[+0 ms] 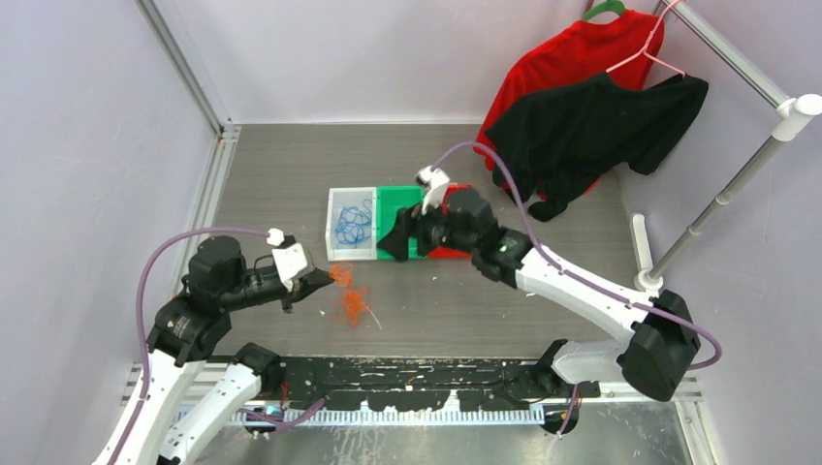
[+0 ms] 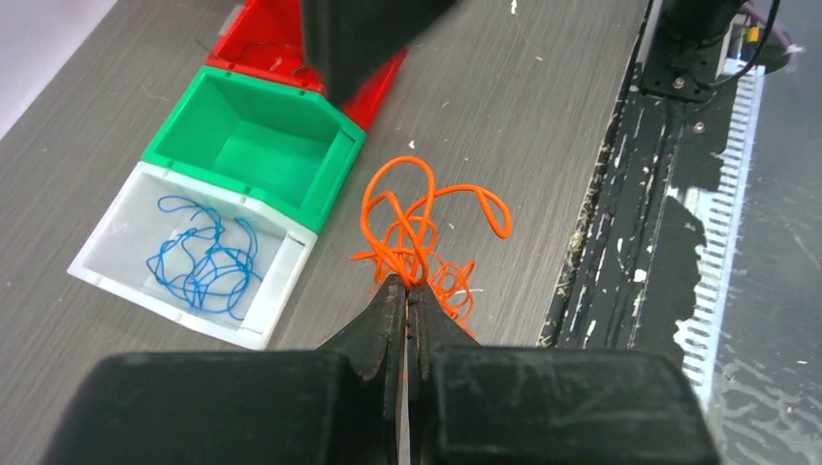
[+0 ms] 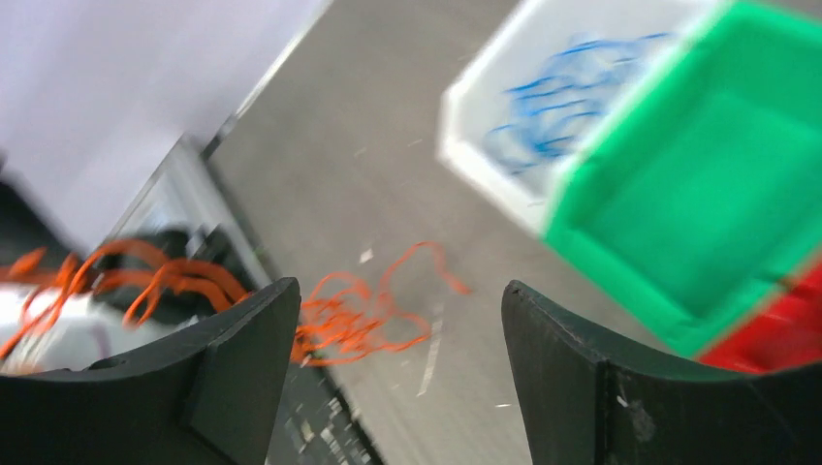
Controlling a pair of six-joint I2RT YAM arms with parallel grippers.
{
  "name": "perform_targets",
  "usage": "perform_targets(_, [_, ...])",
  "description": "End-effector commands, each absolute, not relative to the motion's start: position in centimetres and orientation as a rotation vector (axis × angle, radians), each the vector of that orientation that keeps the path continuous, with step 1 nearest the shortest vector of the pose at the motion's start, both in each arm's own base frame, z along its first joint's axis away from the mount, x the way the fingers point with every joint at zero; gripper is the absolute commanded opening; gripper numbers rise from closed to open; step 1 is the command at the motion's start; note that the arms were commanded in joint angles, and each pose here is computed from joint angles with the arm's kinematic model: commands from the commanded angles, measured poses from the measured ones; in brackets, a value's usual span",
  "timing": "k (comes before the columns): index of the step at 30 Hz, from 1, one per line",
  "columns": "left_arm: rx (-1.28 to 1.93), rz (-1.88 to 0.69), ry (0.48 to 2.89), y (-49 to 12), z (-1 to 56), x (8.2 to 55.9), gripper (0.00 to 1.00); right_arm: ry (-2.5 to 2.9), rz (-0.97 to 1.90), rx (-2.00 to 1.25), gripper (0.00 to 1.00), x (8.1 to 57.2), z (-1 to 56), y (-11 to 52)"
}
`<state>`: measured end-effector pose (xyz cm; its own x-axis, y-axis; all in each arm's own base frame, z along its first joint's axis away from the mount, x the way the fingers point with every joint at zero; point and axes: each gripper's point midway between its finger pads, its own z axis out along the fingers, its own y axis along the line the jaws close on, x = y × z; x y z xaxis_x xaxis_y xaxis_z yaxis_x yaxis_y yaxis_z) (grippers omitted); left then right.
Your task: Untangle the cables
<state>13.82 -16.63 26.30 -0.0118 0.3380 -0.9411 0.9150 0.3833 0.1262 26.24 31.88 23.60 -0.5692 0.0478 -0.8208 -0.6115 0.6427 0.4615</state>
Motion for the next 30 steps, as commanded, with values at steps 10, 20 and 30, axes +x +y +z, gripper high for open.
perform_targets(10, [1.07, -0.836, 1.534, -17.8, 30.8, 12.2, 0.0, 1.663, 1.362, -0.761, 0.77, 16.6, 27.4, 41.4])
perform_targets(20, [1.124, -0.74, 1.559, -16.7, 29.5, 12.1, 0.0, 1.613, 1.283, -0.496, 0.13, 18.7, 29.2, 38.3])
perform_targets(30, [1.1, -0.693, 1.547, -16.5, 29.3, 13.1, 0.0, 1.628, 1.374, -0.554, 0.6, 15.8, 30.2, 37.3])
